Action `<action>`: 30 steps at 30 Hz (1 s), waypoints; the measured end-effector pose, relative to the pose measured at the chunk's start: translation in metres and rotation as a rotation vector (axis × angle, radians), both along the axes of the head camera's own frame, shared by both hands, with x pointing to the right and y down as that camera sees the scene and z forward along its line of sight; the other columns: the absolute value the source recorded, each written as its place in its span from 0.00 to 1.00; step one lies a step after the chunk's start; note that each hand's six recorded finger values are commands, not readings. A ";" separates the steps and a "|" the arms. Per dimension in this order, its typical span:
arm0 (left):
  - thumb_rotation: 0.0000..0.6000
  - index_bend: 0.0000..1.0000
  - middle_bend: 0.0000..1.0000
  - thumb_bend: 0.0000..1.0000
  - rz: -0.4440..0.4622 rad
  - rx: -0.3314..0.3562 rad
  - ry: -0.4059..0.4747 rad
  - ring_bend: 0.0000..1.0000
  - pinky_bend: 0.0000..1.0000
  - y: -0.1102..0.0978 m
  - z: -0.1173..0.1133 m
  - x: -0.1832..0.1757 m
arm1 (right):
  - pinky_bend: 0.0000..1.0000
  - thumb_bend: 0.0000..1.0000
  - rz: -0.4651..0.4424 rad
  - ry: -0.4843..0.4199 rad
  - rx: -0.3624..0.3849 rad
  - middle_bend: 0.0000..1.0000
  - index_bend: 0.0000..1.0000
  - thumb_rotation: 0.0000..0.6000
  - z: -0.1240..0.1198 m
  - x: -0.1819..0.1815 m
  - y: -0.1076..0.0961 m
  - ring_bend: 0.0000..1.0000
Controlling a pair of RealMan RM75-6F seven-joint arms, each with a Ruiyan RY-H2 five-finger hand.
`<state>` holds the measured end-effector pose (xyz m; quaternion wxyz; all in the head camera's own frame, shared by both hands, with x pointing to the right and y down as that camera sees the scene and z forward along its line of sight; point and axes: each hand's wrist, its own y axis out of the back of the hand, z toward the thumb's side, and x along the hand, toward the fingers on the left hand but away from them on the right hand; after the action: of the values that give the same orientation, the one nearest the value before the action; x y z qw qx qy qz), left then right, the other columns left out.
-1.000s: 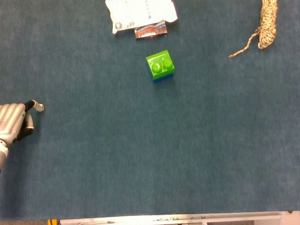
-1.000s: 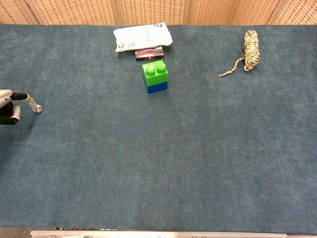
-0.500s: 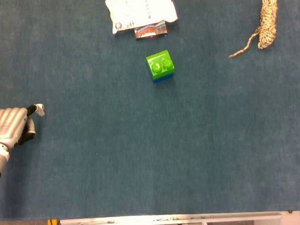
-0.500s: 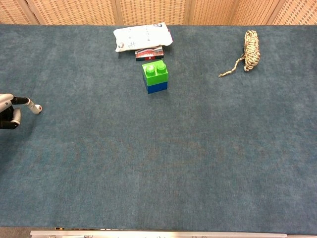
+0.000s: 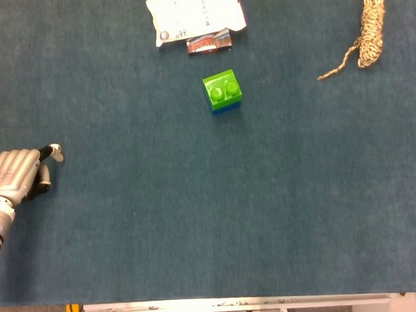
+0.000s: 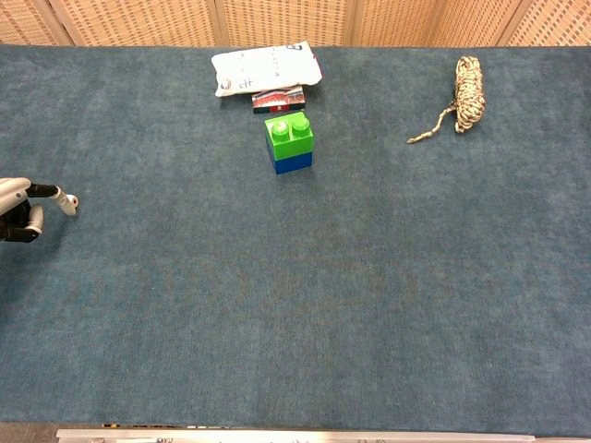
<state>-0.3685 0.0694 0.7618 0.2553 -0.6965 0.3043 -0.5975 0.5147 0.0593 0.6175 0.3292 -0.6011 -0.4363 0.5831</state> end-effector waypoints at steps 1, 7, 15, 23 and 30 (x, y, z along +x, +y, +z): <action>1.00 0.32 1.00 0.85 0.001 0.000 -0.001 1.00 0.95 0.000 0.000 0.000 | 0.28 0.09 0.000 0.000 0.001 0.20 0.20 1.00 0.000 0.000 0.000 0.09; 1.00 0.32 1.00 0.85 0.016 0.010 -0.028 1.00 0.95 -0.003 0.001 0.000 | 0.28 0.09 0.002 -0.001 0.002 0.20 0.20 1.00 -0.001 0.001 0.000 0.09; 1.00 0.32 1.00 0.85 0.013 0.023 -0.047 1.00 0.95 -0.006 0.002 -0.001 | 0.28 0.09 0.004 -0.003 0.003 0.20 0.20 1.00 -0.001 0.001 0.000 0.09; 1.00 0.32 1.00 0.85 0.016 0.048 -0.070 1.00 0.95 -0.012 -0.001 -0.003 | 0.28 0.09 0.000 -0.001 0.001 0.20 0.20 1.00 -0.001 0.000 0.000 0.09; 1.00 0.32 1.00 0.85 0.017 0.061 -0.076 1.00 0.95 -0.017 -0.002 -0.002 | 0.28 0.09 -0.001 0.001 -0.003 0.20 0.20 1.00 0.001 0.000 0.000 0.09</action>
<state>-0.3706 0.0524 0.7593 0.2930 -0.6677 0.3065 -0.6119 0.5149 0.0594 0.6181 0.3286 -0.6016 -0.4350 0.5838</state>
